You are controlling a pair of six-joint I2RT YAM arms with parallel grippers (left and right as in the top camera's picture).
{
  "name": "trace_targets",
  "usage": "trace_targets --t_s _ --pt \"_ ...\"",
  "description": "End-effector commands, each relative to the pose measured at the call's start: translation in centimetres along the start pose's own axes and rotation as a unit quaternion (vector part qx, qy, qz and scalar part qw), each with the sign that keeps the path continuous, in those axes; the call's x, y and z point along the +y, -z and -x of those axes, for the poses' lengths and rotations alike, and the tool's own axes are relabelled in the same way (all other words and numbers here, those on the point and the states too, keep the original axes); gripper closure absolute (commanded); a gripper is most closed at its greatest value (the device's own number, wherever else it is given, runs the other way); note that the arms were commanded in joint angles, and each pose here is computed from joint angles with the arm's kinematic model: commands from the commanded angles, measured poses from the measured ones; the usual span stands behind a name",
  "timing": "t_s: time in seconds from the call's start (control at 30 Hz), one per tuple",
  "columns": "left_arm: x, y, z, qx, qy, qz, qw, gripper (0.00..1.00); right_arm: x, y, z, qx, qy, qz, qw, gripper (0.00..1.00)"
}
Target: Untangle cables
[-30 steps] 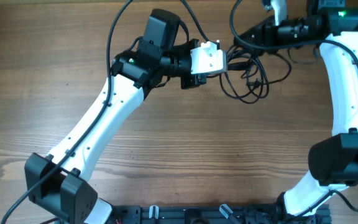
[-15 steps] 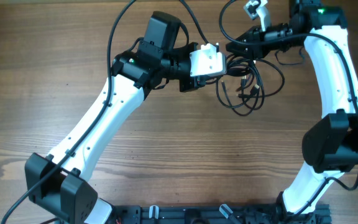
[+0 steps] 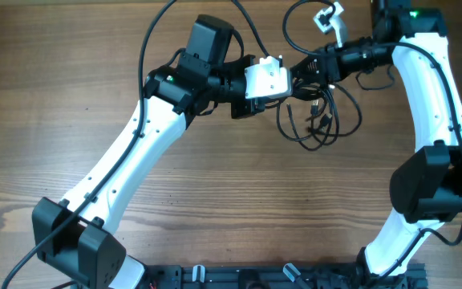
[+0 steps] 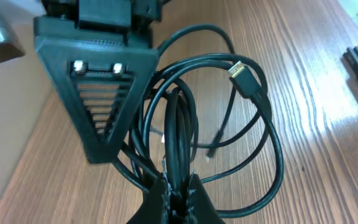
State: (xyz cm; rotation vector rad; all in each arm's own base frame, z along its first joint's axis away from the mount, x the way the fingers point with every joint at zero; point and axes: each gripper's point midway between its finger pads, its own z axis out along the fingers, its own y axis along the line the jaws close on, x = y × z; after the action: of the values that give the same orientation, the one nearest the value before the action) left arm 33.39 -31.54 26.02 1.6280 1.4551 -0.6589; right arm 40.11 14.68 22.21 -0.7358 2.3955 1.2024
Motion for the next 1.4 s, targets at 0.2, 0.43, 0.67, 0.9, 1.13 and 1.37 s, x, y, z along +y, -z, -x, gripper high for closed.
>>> trace_targets --t_s 0.2,0.43,0.67,0.9,1.13,1.37 --pt "-0.4 1.0 -0.2 0.02 0.019 0.006 1.0 0.96 0.6 0.5 2.5 -0.044 -0.014 0.021 0.999 0.96" --pt "-0.8 0.6 -2.0 0.052 0.261 0.013 0.964 0.96 -0.9 4.2 8.4 -0.157 -0.077 -0.007 0.985 0.96" --pt "1.3 1.0 -5.4 0.102 0.456 0.119 0.876 0.96 -8.2 8.9 10.3 -0.262 -0.26 -0.163 0.915 0.96" --pt "1.5 1.2 -5.9 0.103 0.517 0.139 0.838 0.96 -16.3 15.5 3.6 -0.268 -0.368 -0.416 0.787 0.96" --pt "0.2 0.6 -4.2 0.091 0.393 0.07 0.912 0.96 -8.9 9.0 6.7 -0.175 -0.116 -0.209 0.955 0.69" --pt "-1.1 0.0 -3.1 0.085 0.099 0.008 0.991 0.96 -6.0 7.3 6.1 -0.142 -0.025 -0.141 0.98 0.2"
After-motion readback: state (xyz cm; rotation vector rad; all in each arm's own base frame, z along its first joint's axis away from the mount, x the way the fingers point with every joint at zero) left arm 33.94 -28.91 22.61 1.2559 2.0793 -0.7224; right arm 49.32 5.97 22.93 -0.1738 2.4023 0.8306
